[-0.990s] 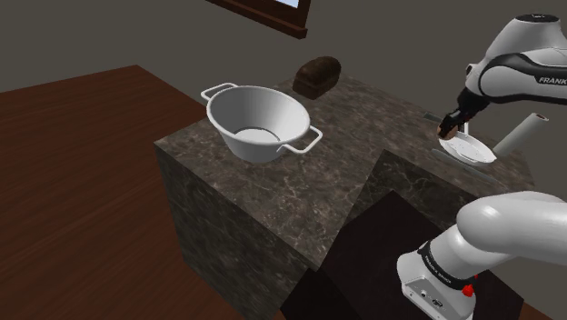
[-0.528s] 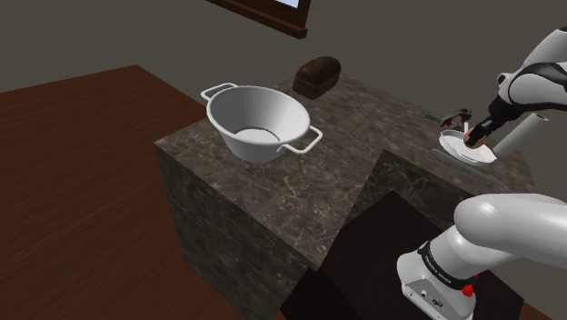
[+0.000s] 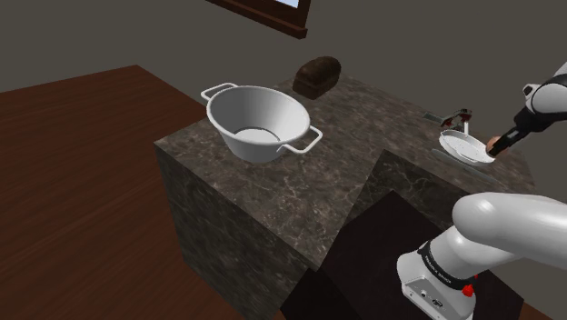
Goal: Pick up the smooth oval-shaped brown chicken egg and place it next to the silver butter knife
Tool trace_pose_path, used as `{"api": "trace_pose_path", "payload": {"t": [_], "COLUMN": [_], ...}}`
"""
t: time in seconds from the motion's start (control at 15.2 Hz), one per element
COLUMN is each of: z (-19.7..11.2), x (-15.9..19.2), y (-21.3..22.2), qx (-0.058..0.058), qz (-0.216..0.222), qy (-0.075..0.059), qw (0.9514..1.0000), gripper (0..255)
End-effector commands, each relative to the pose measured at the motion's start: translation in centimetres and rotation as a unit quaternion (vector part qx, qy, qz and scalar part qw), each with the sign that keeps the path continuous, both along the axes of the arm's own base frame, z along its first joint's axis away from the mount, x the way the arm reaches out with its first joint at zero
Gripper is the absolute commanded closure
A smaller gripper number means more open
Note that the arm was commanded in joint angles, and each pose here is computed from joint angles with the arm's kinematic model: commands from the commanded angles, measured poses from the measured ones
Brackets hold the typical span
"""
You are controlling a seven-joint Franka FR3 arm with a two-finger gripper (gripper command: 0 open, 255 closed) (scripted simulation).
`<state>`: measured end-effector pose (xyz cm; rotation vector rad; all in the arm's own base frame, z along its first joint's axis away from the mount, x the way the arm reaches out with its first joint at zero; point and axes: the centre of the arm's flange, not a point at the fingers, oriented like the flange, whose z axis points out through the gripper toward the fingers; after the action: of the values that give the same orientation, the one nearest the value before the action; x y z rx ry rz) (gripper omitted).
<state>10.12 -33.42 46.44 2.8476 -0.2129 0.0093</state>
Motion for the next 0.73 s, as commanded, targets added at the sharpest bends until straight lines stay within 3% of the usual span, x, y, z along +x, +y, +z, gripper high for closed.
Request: {"api": "trace_pose_path", "payload": {"t": [0.0,0.66], "z": [-0.8,-6.1], "x": [-0.1,-0.1], "y": [-0.2,-0.2], "qx": [0.000,0.000], "qz": [0.000,0.000], "qy": [0.000,0.000], "qw": [1.0000,1.0000], "gripper": [255,255]}}
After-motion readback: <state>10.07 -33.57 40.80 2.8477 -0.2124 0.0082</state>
